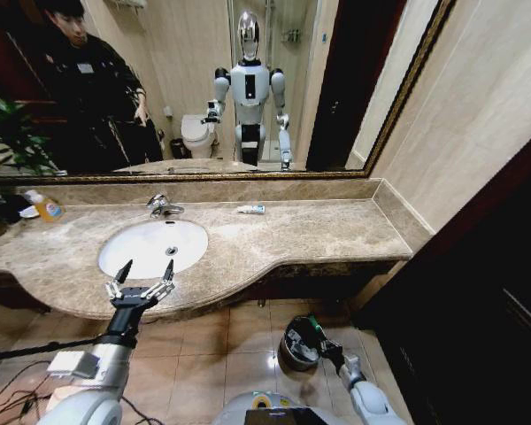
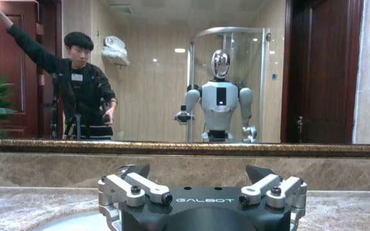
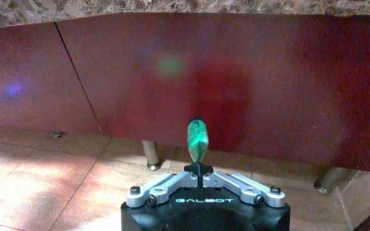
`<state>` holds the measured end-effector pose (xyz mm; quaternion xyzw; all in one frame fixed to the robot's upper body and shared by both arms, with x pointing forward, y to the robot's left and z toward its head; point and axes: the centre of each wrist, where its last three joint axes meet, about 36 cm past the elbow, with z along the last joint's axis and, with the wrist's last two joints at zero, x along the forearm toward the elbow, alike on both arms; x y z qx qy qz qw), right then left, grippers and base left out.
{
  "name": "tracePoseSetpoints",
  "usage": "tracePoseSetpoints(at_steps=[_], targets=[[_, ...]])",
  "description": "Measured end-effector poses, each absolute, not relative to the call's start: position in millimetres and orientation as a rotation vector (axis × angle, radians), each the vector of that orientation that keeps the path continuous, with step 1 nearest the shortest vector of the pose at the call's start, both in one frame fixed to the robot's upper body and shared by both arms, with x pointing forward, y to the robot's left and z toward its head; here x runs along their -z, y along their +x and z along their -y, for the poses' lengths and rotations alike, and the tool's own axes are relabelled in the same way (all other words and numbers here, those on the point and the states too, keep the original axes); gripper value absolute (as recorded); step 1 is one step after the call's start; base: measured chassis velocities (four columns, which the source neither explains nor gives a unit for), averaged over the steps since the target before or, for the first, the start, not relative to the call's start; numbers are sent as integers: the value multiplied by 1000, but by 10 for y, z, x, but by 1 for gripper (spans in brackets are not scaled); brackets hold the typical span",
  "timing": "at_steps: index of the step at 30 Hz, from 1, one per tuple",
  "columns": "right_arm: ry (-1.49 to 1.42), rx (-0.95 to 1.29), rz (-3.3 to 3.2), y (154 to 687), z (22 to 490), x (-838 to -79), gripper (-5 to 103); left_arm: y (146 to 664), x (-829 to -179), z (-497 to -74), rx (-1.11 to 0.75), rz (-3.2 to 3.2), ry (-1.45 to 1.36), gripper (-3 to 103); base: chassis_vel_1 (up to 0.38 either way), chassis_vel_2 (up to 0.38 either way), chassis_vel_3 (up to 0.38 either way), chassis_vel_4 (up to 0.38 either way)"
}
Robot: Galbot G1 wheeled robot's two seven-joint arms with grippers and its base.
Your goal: Pick up the trash from the sink and place it in the trash bin.
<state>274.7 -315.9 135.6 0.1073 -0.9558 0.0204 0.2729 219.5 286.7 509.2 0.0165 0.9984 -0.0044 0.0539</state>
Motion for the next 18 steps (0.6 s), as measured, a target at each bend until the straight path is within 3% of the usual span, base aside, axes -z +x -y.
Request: tracePoseSetpoints(at_steps=[4, 8, 10, 13, 14, 18], targets=[[255, -68, 2567, 2752, 3119, -1348, 8, 2195, -5092, -2867, 13, -3033, 50, 100, 0, 0, 0, 0], [255, -83, 2571, 2748, 3083, -1341, 29, 2194, -5092, -2867, 13, -3033, 50, 100, 0, 0, 0, 0], [254, -85, 2572, 2753, 3080, -1342, 29, 2195, -5092, -2867, 13, -3033, 50, 100, 0, 0, 0, 0], [247, -95, 2574, 2784, 3070, -1330, 45, 2194, -5092, -2867, 13, -3033, 50, 100, 0, 0, 0, 0], [247, -95, 2574, 2784, 3070, -1330, 45, 2194, -5092, -2867, 13, -3033, 50, 100, 0, 0, 0, 0], [244, -93, 2570, 2759, 3060, -1294, 61, 2195, -5093, -2867, 13, -3033, 50, 100, 0, 0, 0, 0]])
